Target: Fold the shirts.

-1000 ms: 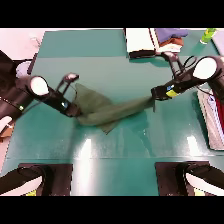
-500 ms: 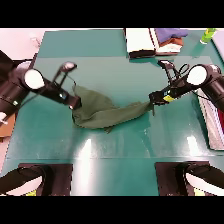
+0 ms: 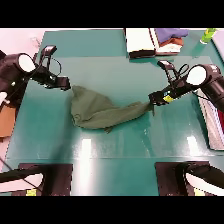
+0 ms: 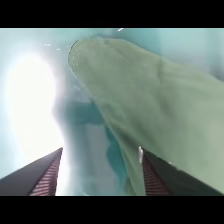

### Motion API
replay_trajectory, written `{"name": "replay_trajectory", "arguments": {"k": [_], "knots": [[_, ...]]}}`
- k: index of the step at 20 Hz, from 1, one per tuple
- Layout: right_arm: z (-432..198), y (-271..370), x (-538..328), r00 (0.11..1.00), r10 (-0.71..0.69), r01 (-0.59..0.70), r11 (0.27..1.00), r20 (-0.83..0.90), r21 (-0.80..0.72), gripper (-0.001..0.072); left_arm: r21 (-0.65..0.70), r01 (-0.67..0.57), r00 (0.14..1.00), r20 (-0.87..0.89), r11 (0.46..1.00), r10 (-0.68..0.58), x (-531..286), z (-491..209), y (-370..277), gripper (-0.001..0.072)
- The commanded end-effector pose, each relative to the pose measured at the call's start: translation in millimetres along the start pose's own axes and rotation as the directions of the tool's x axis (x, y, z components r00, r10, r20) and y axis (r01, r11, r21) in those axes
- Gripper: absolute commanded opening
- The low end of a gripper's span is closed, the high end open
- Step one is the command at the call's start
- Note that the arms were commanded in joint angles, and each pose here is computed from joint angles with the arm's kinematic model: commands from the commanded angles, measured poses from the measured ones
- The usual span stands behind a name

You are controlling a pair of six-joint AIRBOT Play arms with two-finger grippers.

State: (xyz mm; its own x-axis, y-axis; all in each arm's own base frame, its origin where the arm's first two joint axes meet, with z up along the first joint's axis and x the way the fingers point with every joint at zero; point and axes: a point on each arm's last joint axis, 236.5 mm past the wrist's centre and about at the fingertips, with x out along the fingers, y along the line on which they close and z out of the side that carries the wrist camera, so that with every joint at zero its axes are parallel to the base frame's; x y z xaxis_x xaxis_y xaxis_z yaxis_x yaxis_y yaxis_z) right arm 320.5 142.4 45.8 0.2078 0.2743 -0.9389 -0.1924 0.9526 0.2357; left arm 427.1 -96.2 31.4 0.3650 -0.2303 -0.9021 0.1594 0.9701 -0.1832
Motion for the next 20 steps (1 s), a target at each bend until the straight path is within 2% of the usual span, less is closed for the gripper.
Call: {"name": "replay_trajectory", "arguments": {"k": [1,6,7,10,11,20], "knots": [[0,0,0,1.000,0.000,0.000,1.000,-0.002,0.000,0.0016,-0.122,0.067,0.997,-0.035,0.990,-0.072,49,1,6,0.0578],[-1,0,0,1.000,0.000,0.000,1.000,-0.003,0.011,0.0016,-0.223,0.146,0.985,-0.060,0.964,-0.164,91,-2,-7,0.0562],[-1,0,0,1.000,0.000,0.000,1.000,-0.003,0.011,0.0016,-0.226,0.146,0.985,-0.061,0.963,-0.164,94,-2,-7,0.0462],[0,0,0,1.000,0.000,0.000,1.000,-0.002,0.011,0.0016,-0.205,0.141,0.987,-0.049,0.969,-0.154,93,2,-5,0.0059],[0,0,0,1.000,0.000,0.000,1.000,-0.001,0.011,0.0016,-0.191,0.138,0.988,-0.046,0.972,-0.149,90,5,-4,0.0037],[24,9,-28,0.997,0.010,-0.009,1.000,0.078,-0.011,0.0016,-0.025,0.040,0.995,0.094,0.999,-0.038,9,54,5,0.0035]]}}
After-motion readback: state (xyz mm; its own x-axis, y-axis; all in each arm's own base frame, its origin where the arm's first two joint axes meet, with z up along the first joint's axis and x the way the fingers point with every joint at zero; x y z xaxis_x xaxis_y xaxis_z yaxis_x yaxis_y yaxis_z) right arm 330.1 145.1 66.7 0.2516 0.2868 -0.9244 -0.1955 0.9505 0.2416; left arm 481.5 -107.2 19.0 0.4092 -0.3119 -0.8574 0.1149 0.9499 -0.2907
